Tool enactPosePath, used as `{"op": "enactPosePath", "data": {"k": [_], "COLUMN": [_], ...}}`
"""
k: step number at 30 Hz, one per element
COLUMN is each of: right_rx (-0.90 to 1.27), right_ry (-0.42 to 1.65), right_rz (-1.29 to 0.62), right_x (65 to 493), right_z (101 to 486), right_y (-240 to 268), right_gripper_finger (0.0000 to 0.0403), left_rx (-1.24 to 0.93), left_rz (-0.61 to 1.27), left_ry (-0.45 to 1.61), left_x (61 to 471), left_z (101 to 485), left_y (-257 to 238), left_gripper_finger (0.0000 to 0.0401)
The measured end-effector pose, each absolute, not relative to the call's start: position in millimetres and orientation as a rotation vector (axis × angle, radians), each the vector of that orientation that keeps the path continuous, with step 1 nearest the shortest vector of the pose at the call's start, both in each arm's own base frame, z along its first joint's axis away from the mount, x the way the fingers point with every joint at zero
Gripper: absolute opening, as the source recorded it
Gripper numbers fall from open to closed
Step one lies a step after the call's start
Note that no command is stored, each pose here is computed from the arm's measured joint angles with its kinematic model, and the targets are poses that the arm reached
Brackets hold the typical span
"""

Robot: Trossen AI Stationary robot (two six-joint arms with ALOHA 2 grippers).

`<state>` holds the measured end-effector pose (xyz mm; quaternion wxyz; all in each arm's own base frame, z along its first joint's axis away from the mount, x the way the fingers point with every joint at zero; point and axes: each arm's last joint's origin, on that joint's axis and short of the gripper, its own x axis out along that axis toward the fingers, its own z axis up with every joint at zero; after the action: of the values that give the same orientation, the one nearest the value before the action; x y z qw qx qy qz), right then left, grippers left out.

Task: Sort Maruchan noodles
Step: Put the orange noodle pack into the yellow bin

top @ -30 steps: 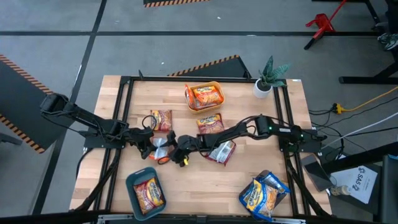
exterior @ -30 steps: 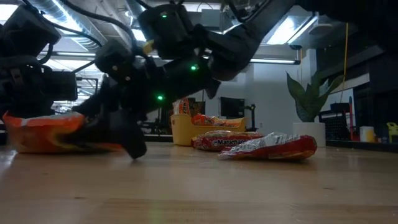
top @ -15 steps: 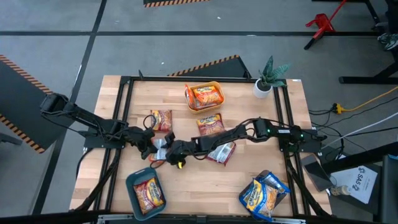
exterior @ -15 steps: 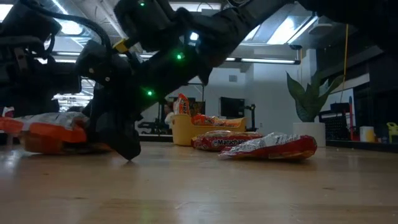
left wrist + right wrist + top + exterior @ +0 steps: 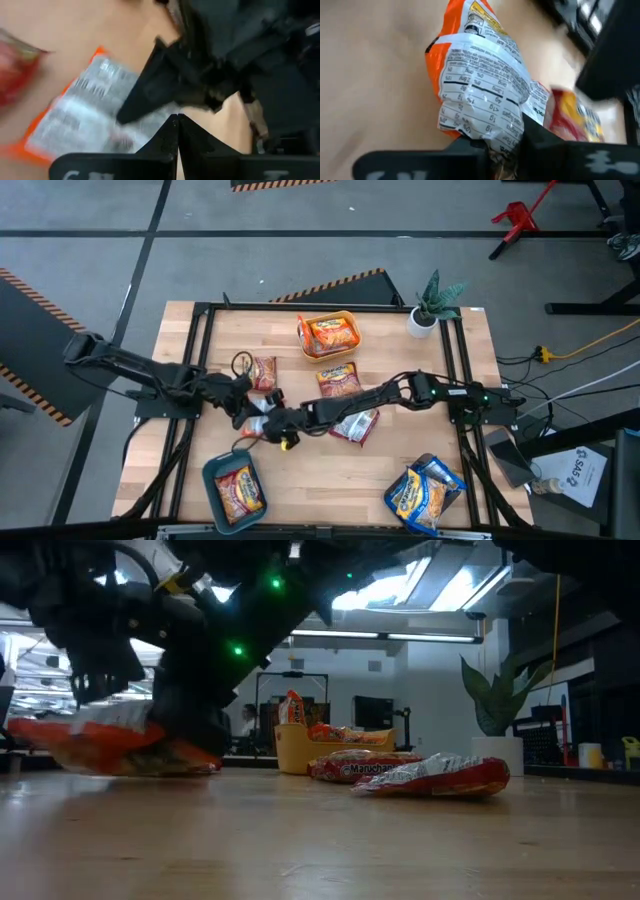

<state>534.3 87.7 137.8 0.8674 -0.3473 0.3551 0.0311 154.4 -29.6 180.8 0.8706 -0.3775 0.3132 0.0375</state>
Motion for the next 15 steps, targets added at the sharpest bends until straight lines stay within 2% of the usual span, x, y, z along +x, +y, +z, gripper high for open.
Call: {"op": "enactPosePath", "data": {"k": [8,12,15], "right_rx": [-0.711,-0.667,-0.602], "right_ry": [0.857,0.843,0.834], "right_rz": [-0.079,-0.142,-0.272], "right_x": [536.5,527.8,512.8], "right_z": [169.3,219.5,261.6], "right_y": [67.8,46.9,21.3], "right_gripper_finger": [0.0033,0.0033,0.0033], "left_rx": [-0.638,-0.586,-0.554], "left_rz": [0.233,0.261,0.274], "left_ry": [0.555,0.435,0.347], "left_x": [147.1,136.9,129.6], "left_z": [252.5,290.5,314.2], "left_y": [-13.5,-8.0,-5.3], "left_gripper_finger": [0.0,0.0,0.0]}}
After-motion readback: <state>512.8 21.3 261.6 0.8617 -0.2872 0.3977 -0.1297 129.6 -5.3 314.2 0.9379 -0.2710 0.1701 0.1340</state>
